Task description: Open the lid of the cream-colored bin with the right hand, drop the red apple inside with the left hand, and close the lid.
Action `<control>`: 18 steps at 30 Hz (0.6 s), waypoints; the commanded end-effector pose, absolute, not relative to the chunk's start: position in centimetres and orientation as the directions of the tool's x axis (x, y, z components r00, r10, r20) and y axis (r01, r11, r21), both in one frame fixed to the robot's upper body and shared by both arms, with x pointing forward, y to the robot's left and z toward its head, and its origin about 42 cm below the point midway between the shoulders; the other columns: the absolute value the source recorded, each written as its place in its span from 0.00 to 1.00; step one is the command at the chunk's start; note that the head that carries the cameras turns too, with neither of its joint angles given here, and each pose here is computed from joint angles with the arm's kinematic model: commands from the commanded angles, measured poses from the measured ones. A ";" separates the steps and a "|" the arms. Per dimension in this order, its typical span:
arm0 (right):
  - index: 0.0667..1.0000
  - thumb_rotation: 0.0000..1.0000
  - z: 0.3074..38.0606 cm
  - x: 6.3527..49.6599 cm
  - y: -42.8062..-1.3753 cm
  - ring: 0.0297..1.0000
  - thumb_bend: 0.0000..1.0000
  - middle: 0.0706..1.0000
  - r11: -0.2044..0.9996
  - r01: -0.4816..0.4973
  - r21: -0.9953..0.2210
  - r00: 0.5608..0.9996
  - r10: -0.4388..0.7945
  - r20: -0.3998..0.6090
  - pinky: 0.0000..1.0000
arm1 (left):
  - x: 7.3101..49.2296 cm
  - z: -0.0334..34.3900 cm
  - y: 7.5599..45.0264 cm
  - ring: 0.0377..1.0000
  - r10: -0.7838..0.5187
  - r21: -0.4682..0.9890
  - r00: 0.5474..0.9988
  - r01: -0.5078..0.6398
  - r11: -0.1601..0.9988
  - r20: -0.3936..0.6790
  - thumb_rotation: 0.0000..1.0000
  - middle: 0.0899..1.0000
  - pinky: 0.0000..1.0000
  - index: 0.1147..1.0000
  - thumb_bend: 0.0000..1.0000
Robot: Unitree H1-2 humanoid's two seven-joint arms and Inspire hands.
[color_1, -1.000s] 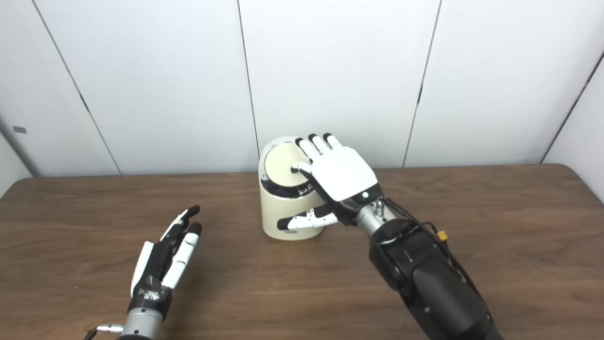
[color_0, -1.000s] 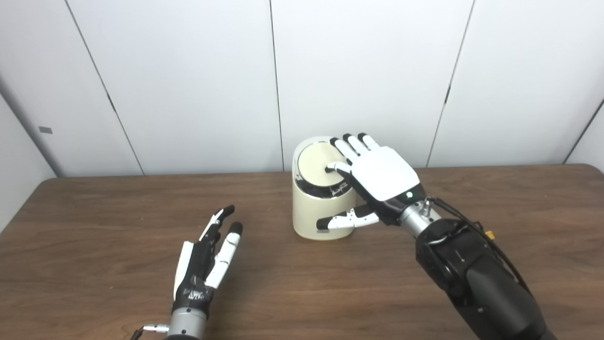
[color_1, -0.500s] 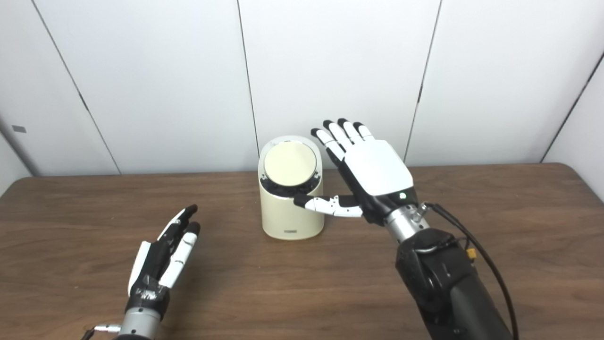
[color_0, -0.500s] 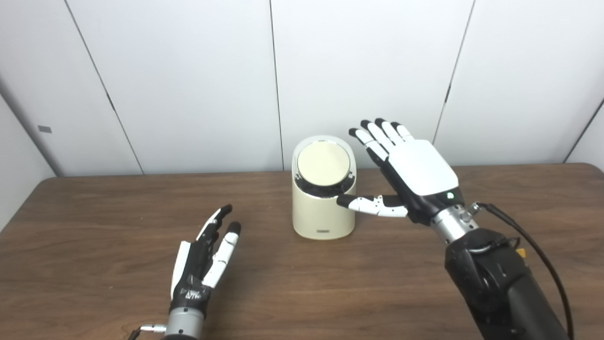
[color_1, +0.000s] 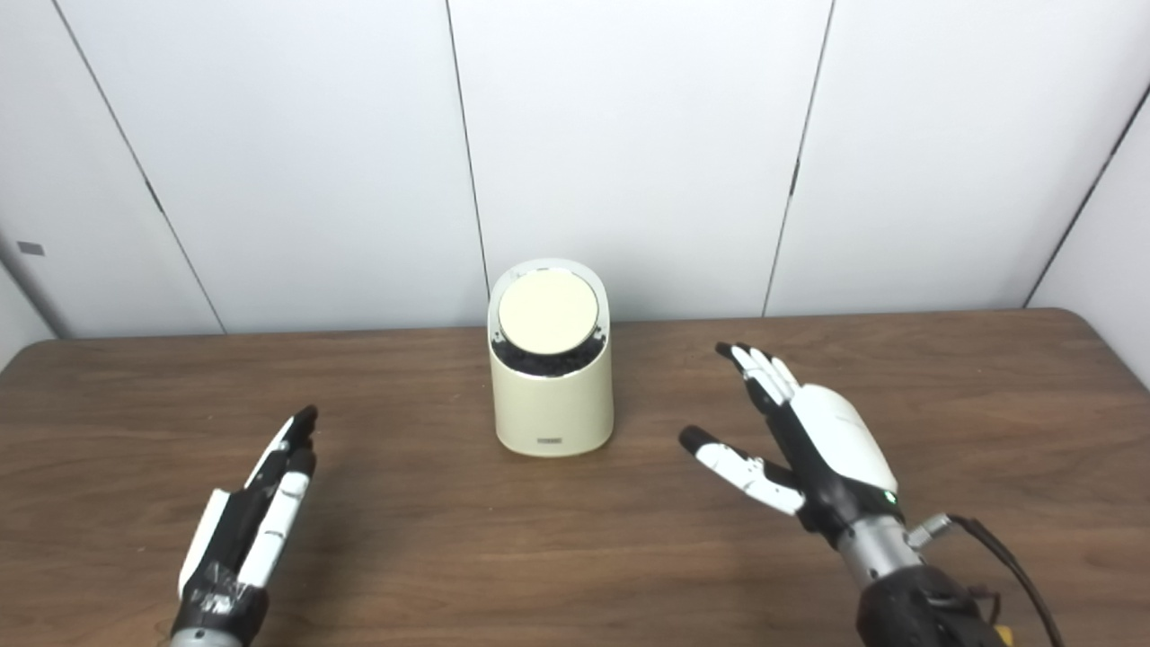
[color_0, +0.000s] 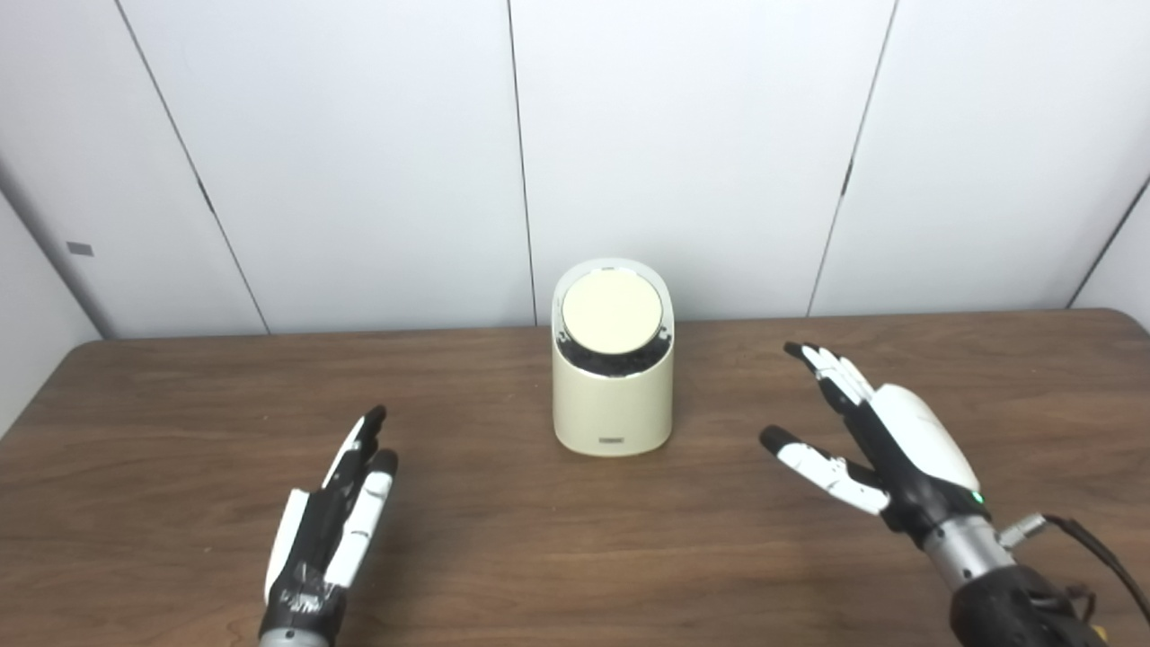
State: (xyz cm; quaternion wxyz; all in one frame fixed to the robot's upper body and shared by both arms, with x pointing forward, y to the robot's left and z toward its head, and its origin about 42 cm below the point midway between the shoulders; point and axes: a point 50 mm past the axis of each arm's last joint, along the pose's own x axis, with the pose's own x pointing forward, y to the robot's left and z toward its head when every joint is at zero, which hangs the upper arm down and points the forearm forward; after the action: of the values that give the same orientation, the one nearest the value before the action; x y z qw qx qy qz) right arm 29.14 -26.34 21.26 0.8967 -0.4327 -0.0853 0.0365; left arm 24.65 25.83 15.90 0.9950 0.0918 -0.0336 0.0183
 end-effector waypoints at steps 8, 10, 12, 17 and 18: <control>0.93 1.00 18.5 26.1 -26.2 0.91 0.54 0.93 0.859 0.073 -0.507 0.986 0.013 0.164 0.84 | 21.2 14.8 27.4 1.00 0.047 0.156 0.990 -0.067 0.985 0.133 0.91 1.00 1.00 0.99 0.46; 0.94 1.00 17.5 25.4 -25.8 0.92 0.57 0.95 0.910 0.075 -0.408 0.989 -0.016 0.147 0.85 | 20.5 14.1 27.6 1.00 0.065 0.121 0.991 -0.079 0.990 0.117 0.90 1.00 1.00 0.99 0.44; 0.96 1.00 16.6 24.8 -25.4 0.95 0.56 0.96 0.946 0.076 -0.314 0.989 -0.032 0.142 0.87 | 20.0 13.5 27.6 0.99 0.084 0.108 0.991 -0.095 0.990 0.103 0.89 1.00 1.00 1.00 0.42; 0.97 1.00 15.6 23.9 -25.0 0.98 0.52 0.98 0.964 0.080 -0.252 0.989 -0.045 0.144 0.92 | 19.4 12.7 27.4 1.00 0.096 0.113 0.991 -0.106 0.988 0.091 0.88 1.00 1.00 1.00 0.44; 0.97 1.00 15.6 23.8 -25.0 0.98 0.52 0.98 0.965 0.081 -0.250 0.988 -0.046 0.146 0.92 | 19.4 12.6 27.3 1.00 0.095 0.116 0.991 -0.105 0.988 0.091 0.88 1.00 1.00 1.00 0.43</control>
State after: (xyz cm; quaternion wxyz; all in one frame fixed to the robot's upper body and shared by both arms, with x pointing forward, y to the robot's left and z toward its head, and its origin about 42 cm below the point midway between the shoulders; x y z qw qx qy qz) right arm 23.99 -25.12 14.77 0.9902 -0.1335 -0.0331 -0.0257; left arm 20.12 27.90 12.62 0.9966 0.0668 -0.0260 0.0413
